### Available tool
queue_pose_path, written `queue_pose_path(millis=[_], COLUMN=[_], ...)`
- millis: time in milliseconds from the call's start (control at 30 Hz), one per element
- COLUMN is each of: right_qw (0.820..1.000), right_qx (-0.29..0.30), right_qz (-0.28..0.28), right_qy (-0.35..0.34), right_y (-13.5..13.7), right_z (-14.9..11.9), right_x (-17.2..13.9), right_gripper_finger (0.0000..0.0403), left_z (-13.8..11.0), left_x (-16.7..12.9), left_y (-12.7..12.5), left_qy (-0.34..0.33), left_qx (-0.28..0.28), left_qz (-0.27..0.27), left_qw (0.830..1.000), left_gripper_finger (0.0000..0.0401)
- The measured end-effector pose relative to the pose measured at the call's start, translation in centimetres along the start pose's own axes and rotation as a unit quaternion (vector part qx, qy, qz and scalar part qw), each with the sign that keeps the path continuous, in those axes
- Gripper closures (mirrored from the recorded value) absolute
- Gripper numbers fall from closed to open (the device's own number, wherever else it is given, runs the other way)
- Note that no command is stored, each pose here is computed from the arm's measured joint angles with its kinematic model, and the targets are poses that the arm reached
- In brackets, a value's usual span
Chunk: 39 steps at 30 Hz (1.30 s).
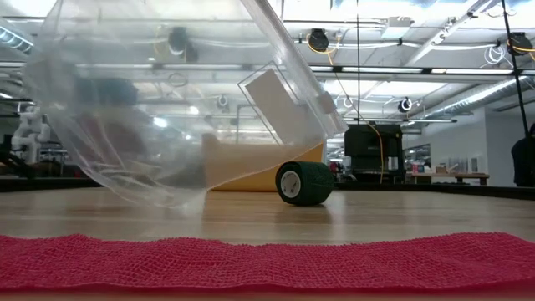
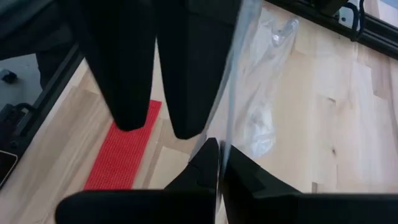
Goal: Roll bandage
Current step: Open the transparent zip bag
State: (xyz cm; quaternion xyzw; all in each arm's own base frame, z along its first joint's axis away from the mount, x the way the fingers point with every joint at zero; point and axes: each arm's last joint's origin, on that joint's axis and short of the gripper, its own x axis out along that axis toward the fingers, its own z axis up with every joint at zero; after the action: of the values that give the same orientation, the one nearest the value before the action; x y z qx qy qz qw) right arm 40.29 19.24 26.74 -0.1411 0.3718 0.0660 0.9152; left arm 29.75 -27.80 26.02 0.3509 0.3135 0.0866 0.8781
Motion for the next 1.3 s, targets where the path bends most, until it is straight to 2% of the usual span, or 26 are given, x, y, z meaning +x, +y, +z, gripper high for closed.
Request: queue_pose_path(millis=[133,433,767,1000,1300], right_qw=[1.000,1.000,0.999,0.998,0.998], right_qx=[-0.001,0.004,0.004,0.002,0.010], right_qz=[0.002,0.028,0.043,0.054,0.053], right_qy=[0.000,0.008,0.021,0.027,0.032], right_y=[0.1,0.2,0.3,0.4,0.3], right_z=[0.0,-0.2,-0.4,-0.5,-0.6], right_x=[0.0,0.0,0.0,0.0,-0.1], right_gripper_finger=[0.0403,0.0403,0.0403,0.0403,0.0403], left_z=[-0.1,-0.3,-0.2,0.6,0.8], left_x=[0.0,0.2,1.0,0.4,0.7], left_y=[-0.1,0.2,0.6,0.0,0.1], left_qy=[0.005,0.013,0.017,-0.018,-0.025], left_qx=[0.006,0.015,0.081,0.107,0.102], left_qz=[-0.012,0.000,-0.031,-0.036,-0.038], left_qw=[1.000,1.000,0.996,0.993,0.994], left_gripper_finger=[0.0262,0.0262,0.0262,0.0262,0.0262])
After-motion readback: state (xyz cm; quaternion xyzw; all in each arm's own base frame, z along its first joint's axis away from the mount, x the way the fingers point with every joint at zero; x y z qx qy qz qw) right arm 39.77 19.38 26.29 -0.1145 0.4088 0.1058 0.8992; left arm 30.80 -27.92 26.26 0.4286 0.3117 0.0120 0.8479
